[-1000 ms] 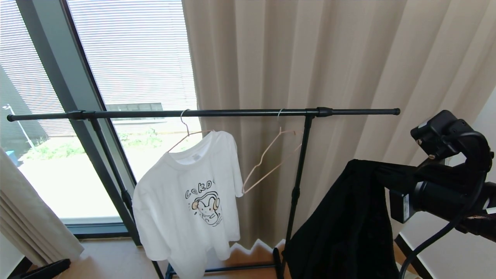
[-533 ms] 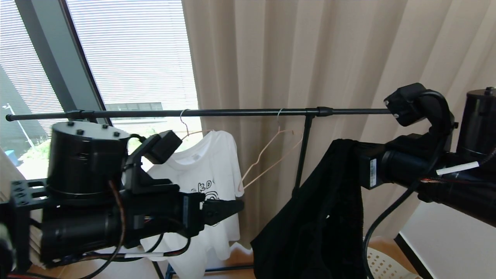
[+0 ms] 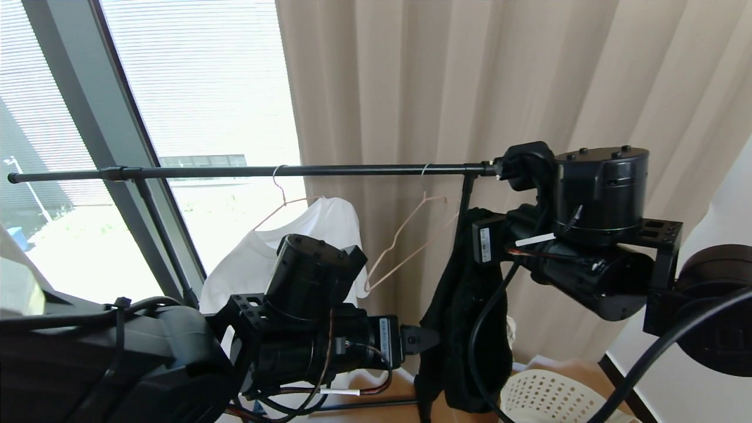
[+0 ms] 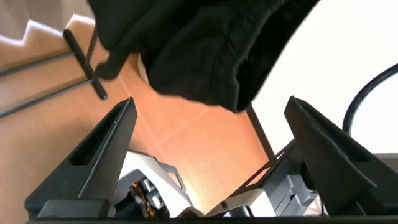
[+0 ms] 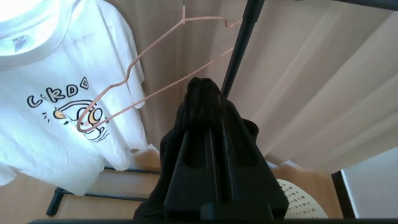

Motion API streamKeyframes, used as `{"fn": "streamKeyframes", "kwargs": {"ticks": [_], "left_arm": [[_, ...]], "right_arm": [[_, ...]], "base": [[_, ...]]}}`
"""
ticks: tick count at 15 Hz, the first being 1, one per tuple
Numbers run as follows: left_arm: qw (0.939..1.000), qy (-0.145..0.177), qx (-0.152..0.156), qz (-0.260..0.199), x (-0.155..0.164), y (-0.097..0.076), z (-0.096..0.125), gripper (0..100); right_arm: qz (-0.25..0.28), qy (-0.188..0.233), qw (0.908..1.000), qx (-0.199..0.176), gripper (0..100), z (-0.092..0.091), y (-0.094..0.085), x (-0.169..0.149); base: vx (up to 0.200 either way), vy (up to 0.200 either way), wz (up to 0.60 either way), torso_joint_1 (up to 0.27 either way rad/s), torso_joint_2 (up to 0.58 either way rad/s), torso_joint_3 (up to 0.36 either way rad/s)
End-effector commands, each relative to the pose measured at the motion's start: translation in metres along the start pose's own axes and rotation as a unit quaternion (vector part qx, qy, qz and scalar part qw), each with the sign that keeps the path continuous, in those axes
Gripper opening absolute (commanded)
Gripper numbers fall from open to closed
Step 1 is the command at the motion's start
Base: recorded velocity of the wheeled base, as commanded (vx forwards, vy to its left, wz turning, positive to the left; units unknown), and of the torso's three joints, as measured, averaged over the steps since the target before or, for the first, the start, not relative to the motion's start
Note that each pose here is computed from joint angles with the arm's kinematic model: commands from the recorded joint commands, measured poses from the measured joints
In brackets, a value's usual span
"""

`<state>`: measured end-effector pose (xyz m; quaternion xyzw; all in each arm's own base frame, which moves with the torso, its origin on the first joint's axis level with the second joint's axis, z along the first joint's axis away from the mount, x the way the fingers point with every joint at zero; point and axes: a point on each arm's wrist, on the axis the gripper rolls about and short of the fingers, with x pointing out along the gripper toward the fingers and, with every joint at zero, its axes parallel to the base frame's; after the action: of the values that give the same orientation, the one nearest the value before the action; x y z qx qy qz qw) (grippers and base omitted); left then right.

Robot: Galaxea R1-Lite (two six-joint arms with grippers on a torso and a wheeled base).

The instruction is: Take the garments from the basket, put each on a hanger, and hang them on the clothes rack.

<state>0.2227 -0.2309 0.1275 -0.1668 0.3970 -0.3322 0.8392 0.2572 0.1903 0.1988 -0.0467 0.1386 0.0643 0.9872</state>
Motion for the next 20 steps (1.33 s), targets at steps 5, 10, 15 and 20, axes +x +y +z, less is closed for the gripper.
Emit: {"fn": "streamKeyframes", "kwargs": {"ticks": [5, 10, 15, 20], "left_arm": [[0.9969, -0.035, 0.009, 0.07, 0.039, -0.001, -0.021, 100], [0.9894, -0.06, 0.016, 0.132, 0.062, 0.006, -0.03, 100], [0.9842, -0.058, 0.028, 0.165, 0.082, 0.013, -0.044, 100], [0.9834, -0.045, 0.035, 0.172, 0.089, 0.017, -0.051, 100]], "right_arm": [[-0.036, -0.002, 0.9987, 0.035, 0, -0.001, 0.016, 0.019], [-0.035, -0.015, 0.9982, 0.046, 0, 0.007, 0.012, 0.012], [-0.022, -0.023, 0.9983, 0.049, 0, 0.011, 0.017, 0.004], [-0.021, -0.028, 0.998, 0.053, 0, 0.014, 0.016, 0.0]], "base": [[0.0, 0.0, 0.0, 0.0, 0.0, 0.0], [0.0, 0.0, 0.0, 0.0, 0.0, 0.0], [0.0, 0.0, 0.0, 0.0, 0.0, 0.0], [0.0, 0.0, 0.0, 0.0, 0.0, 0.0]]}}
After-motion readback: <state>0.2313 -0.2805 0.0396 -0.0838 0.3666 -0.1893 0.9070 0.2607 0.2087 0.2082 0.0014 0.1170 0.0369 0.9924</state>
